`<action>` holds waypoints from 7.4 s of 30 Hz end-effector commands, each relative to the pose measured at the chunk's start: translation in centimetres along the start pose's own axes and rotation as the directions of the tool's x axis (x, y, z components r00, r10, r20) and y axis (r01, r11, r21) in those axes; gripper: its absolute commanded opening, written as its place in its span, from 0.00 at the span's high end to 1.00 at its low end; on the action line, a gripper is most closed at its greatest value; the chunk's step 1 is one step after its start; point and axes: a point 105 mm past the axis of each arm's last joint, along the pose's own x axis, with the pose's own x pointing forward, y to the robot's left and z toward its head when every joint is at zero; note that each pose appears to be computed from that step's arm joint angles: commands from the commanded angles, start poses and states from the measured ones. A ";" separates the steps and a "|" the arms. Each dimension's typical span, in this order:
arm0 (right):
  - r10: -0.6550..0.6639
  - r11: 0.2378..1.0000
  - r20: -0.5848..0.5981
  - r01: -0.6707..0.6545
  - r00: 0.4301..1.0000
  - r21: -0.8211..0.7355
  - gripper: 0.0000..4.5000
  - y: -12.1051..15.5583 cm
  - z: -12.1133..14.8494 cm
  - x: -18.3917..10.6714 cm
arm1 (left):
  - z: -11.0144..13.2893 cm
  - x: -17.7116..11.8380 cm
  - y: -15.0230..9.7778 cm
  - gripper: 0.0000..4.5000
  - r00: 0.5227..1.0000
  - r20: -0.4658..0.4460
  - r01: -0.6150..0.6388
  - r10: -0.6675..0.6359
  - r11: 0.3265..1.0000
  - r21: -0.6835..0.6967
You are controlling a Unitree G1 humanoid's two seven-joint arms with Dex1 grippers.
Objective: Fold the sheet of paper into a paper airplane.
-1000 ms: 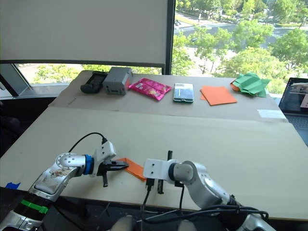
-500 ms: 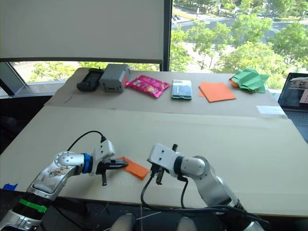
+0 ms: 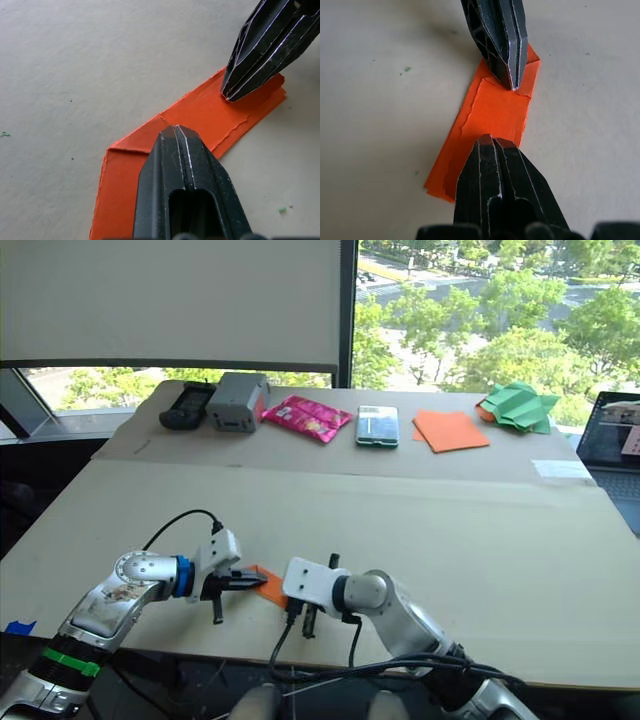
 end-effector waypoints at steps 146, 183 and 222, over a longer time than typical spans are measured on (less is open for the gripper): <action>-0.200 0.979 0.234 0.185 0.951 0.084 0.26 -3.8 4.8 -2.7 | -1.5 -6.0 -1.2 0.06 0.963 0.098 -0.208 0.249 0.928 -0.309; -0.150 0.982 0.174 0.127 0.973 0.138 0.66 -2.5 2.8 -1.1 | -2.5 -6.3 -1.7 0.06 0.965 0.067 -0.219 0.254 0.918 -0.331; -0.704 0.360 -0.450 0.822 0.550 0.441 0.99 -14.7 -10.9 -16.0 | 10.2 -5.5 -3.2 0.06 0.942 0.324 -0.112 0.091 0.993 0.048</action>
